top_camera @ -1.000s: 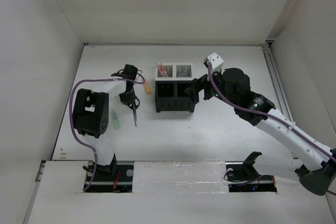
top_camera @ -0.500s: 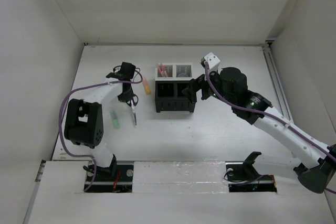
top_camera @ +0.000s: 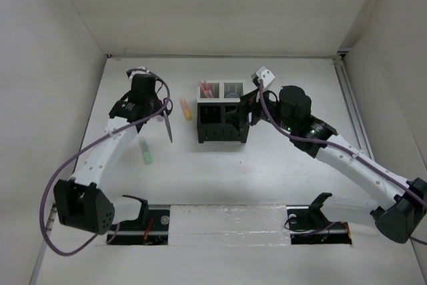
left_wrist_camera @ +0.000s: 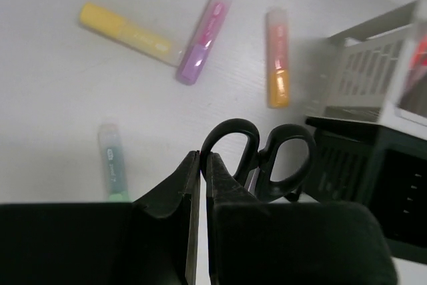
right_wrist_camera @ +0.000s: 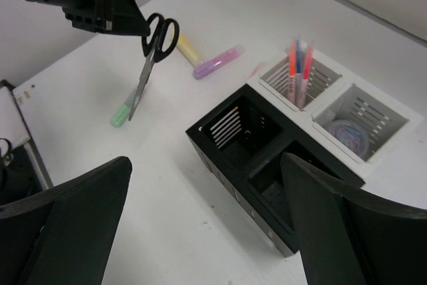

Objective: Sort the stationery into containers
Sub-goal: Pass the stationery from the left arm to the right

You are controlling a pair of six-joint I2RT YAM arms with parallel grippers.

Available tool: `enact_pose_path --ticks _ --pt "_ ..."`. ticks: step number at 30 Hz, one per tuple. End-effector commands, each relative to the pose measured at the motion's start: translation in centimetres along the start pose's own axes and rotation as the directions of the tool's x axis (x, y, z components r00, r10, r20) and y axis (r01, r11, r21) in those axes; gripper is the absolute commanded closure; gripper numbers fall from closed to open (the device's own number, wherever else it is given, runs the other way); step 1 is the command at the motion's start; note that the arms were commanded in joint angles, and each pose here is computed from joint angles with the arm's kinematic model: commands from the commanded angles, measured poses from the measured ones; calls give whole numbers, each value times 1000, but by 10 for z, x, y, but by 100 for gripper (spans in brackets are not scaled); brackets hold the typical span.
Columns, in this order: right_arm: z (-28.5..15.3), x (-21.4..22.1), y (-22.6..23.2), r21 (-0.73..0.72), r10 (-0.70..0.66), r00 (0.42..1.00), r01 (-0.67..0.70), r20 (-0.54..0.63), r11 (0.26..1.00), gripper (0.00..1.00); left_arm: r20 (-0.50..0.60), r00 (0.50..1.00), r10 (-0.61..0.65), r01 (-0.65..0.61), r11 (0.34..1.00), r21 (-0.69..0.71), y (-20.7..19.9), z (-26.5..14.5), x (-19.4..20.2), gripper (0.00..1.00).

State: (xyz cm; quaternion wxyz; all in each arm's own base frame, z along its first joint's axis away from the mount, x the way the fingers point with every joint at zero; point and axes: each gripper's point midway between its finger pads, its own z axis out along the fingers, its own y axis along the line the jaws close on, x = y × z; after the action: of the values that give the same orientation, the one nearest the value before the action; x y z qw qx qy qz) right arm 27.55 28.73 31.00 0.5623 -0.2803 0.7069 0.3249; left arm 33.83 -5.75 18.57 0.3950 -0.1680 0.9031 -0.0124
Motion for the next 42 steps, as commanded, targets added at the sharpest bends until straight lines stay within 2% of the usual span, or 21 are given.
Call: enact_pose_path --ticks 1,2,6,9,15,18,21,26,35,38,39,42 --pt "10 -30 23 -146 7 992 11 123 989 1 132 991 -6 -17 985 170 -20 -37 -27 100" --pt "12 -31 25 -157 18 993 1 118 988 1 180 983 -30 -12 973 229 -26 -55 -38 100" --pt "35 -27 33 -173 31 995 -15 95 985 4 231 972 -34 -49 937 346 -37 -81 -40 100" --pt "56 -22 55 -276 61 994 -35 87 961 4 250 967 -45 -65 906 418 -44 -97 -40 100" --pt "84 -32 91 -421 114 983 -43 143 906 4 255 966 -37 -92 873 478 -52 -107 -36 100" --pt "98 -41 106 -451 124 981 -45 147 891 5 249 968 -34 -97 863 495 -55 -106 -33 100" --pt "123 -32 102 -418 138 983 -77 120 905 5 233 972 -25 -101 854 511 -58 -105 -28 100" --pt "155 -31 96 -386 163 982 -114 98 915 11 230 973 -23 -103 849 519 -58 -107 -25 100" --pt "168 -19 95 -387 171 983 -134 63 912 22 241 970 -28 -108 840 531 -59 -111 -27 100" --pt "171 -13 94 -385 172 984 -139 53 913 28 253 967 -24 -119 838 532 -60 -111 -29 100" --pt "171 -13 94 -385 180 982 -148 50 911 33 253 967 -24 -119 838 532 -60 -111 -29 100" --pt "172 -12 101 -402 178 983 -146 43 904 41 250 968 -22 -121 834 539 -61 -112 -28 100"
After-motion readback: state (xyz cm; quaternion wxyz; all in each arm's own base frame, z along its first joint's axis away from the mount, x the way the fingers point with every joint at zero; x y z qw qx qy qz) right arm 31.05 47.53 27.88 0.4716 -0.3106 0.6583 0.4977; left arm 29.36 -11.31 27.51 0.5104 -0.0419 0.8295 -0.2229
